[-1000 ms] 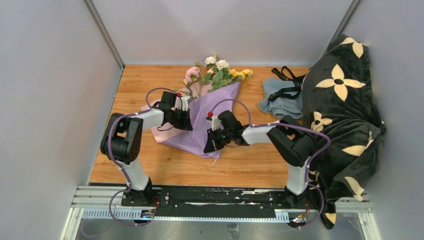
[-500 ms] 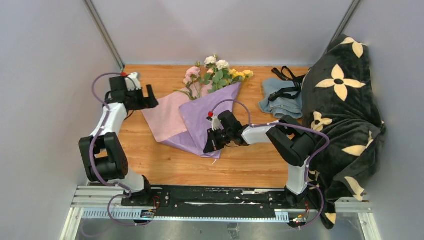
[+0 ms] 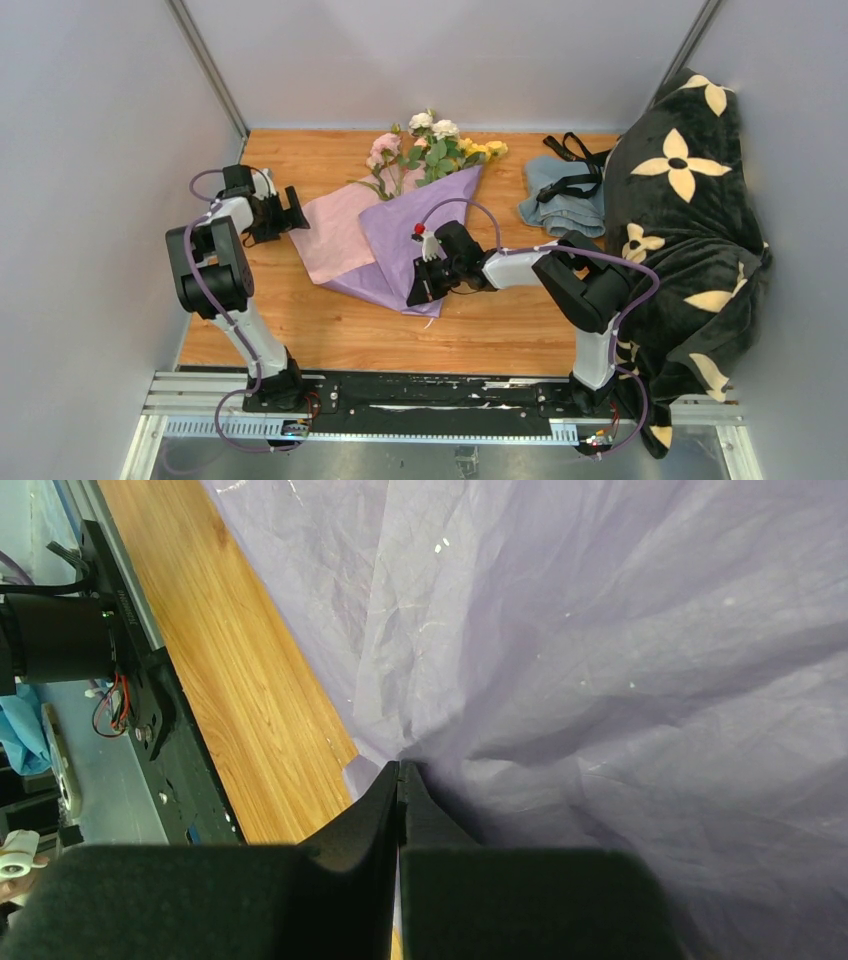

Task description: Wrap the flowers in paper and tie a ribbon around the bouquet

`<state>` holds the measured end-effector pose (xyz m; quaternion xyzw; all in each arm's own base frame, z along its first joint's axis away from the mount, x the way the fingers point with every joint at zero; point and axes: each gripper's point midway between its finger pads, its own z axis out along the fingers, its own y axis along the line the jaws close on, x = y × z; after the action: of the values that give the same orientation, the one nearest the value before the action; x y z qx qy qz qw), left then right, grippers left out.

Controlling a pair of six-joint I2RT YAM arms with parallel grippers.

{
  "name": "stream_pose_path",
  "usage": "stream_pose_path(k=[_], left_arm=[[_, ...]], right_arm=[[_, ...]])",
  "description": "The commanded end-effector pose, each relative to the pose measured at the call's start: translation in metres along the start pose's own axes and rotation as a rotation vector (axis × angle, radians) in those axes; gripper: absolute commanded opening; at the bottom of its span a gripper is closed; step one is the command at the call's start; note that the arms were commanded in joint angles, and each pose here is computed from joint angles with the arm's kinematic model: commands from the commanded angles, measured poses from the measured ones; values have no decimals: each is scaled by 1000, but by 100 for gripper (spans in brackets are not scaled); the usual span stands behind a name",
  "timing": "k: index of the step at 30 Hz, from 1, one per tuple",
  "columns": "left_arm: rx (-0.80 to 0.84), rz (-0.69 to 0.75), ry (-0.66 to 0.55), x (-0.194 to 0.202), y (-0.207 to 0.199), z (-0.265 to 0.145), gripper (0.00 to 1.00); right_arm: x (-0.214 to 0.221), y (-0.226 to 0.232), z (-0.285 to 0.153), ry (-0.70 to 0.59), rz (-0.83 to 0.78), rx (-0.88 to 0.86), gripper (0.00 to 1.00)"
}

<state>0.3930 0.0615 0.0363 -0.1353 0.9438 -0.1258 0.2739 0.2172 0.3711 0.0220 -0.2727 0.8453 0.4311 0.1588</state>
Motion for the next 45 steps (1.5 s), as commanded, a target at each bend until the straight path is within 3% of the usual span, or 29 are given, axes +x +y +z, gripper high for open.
stream_pose_path(k=[1,6,12,17,21,35,42,45], left_arm=[[-87,6,-23,-15,18,16,100],[-59,32,48,-18,16,40,94],[-13,90,44,-26,3,51,70],[53,122,83,-19,-13,55,37],[136,122,78,-17,-30,46,0],[592,267,64,15,-175,-58,0],[661,448,-16,23,-235,-102,0],[580,495,-36,14,-226,-104,0]], right_arm=[[37,-40,1,103,8,162,0],[33,-38,4,107,-3,149,0],[32,-39,3,115,-10,152,0],[32,-39,4,121,-12,154,0],[32,-39,4,120,-13,154,0],[26,-40,4,107,-5,157,0],[17,-46,4,63,72,142,0],[14,-46,2,50,83,145,0]])
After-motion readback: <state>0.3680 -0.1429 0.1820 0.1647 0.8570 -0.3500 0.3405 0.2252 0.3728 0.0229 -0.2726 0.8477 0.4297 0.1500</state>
